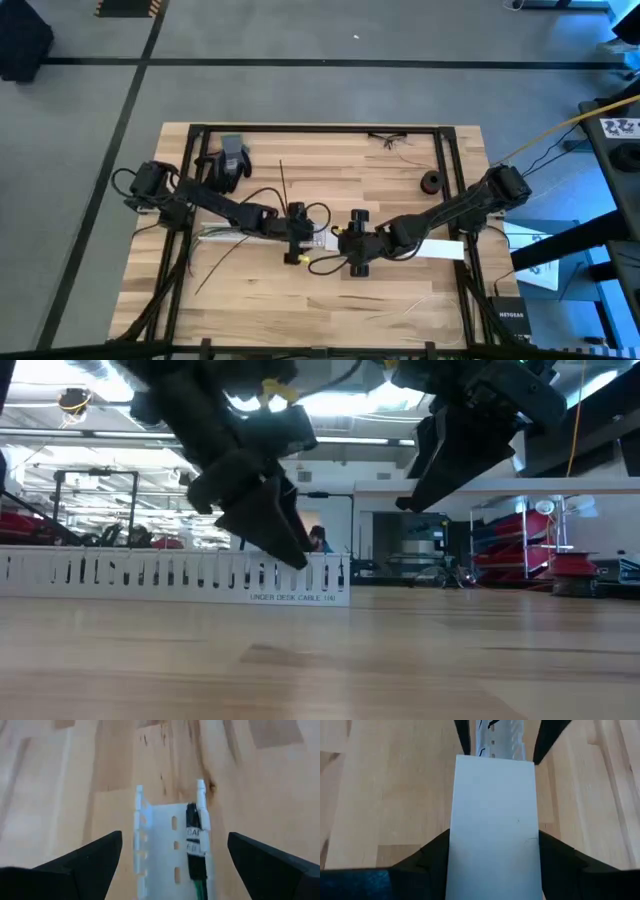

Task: Ziptie cables
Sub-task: Close the cable duct

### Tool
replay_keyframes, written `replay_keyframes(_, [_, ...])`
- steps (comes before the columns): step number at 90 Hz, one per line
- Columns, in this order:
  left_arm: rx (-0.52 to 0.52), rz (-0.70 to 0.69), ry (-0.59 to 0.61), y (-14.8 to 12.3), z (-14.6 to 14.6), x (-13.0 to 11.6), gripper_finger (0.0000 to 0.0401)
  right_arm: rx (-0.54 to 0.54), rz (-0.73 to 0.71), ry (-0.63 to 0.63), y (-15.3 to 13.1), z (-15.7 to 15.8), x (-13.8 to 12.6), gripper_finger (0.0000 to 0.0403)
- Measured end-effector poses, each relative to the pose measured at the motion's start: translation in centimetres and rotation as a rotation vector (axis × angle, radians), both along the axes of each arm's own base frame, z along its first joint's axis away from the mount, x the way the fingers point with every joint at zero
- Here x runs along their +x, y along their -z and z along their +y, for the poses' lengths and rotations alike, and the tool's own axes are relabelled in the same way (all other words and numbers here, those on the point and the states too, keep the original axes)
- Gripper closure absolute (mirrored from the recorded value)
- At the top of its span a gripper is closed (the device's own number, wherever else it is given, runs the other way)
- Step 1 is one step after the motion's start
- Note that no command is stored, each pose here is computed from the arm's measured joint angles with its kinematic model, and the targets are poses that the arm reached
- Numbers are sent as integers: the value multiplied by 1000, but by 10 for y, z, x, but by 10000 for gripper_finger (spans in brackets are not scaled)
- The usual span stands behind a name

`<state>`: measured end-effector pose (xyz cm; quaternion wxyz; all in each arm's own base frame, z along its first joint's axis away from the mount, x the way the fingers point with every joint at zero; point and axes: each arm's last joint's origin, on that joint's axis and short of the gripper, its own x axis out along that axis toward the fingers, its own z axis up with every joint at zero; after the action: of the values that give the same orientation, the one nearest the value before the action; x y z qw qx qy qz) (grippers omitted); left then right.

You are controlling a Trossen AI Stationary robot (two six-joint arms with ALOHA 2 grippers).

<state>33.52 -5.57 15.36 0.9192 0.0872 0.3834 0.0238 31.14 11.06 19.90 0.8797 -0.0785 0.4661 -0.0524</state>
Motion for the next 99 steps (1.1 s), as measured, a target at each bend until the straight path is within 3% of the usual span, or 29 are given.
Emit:
replay_keyframes(35, [-94,-163,2,19,6,-12,45,21,-61,18,-3,-5,7,178])
replay_keyframes(66, [-100,-191,6,32,5,-8,47,22,0,25,28,-24,27,178])
replay_keyframes(99, [-88,-173,12,38,5,-8,134,54,55,19,42,-34,32,178])
